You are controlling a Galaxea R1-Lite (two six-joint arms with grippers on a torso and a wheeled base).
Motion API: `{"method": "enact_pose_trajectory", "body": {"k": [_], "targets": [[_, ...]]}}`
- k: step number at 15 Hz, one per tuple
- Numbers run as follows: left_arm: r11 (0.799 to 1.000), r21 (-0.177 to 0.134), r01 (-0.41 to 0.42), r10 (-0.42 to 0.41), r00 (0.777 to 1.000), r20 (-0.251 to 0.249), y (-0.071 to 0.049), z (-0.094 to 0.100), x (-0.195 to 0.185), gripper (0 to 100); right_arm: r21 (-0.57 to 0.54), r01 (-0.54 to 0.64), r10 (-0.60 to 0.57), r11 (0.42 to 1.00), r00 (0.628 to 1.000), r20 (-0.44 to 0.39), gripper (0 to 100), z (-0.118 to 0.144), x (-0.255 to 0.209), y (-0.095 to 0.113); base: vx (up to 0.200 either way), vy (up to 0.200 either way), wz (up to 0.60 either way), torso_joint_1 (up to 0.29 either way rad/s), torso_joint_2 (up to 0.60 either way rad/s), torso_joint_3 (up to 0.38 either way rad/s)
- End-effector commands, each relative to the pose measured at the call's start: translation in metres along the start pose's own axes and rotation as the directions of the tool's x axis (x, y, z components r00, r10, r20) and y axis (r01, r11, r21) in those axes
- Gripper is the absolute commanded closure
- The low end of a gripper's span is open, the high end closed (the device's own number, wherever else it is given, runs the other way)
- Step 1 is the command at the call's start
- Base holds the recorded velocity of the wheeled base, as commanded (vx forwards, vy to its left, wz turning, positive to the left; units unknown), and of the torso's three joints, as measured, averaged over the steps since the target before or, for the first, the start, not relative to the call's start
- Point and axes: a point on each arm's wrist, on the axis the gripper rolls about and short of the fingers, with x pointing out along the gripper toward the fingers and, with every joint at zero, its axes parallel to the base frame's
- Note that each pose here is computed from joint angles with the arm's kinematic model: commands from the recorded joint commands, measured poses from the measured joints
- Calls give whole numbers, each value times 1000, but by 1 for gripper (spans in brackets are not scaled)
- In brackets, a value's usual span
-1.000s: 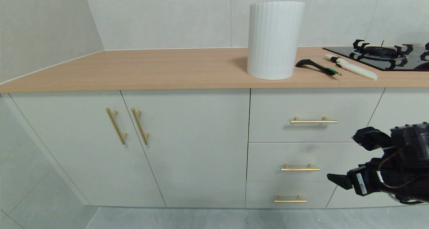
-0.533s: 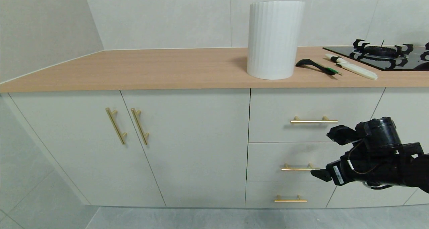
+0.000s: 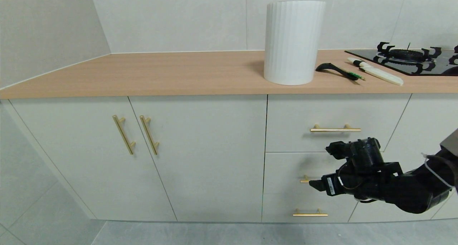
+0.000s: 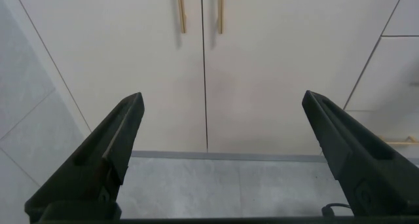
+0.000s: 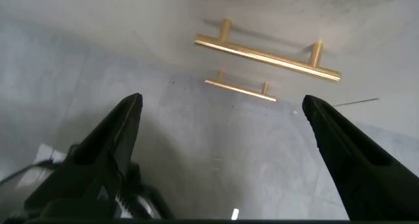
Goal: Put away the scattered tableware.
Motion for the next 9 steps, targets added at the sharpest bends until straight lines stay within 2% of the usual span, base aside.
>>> {"method": "enact_pose_trajectory", "body": {"k": [1,4,9], "targets": [[1000,0,0,0,1000,-1,0,0,0,0,12,62,-62,998,998,-20,0,-17,30,-1,0,0,0,0,0,0],[1000,0,0,0,1000,-1,0,0,0,0,31,117,-117,993,993,7,0,-18,39,-8,0,0,0,0,0,0],[1000,0,0,0,1000,-1,0,0,0,0,93,187,-189,978,982,7,0,-13,55,-40,0,0,0,0,0,0]]}}
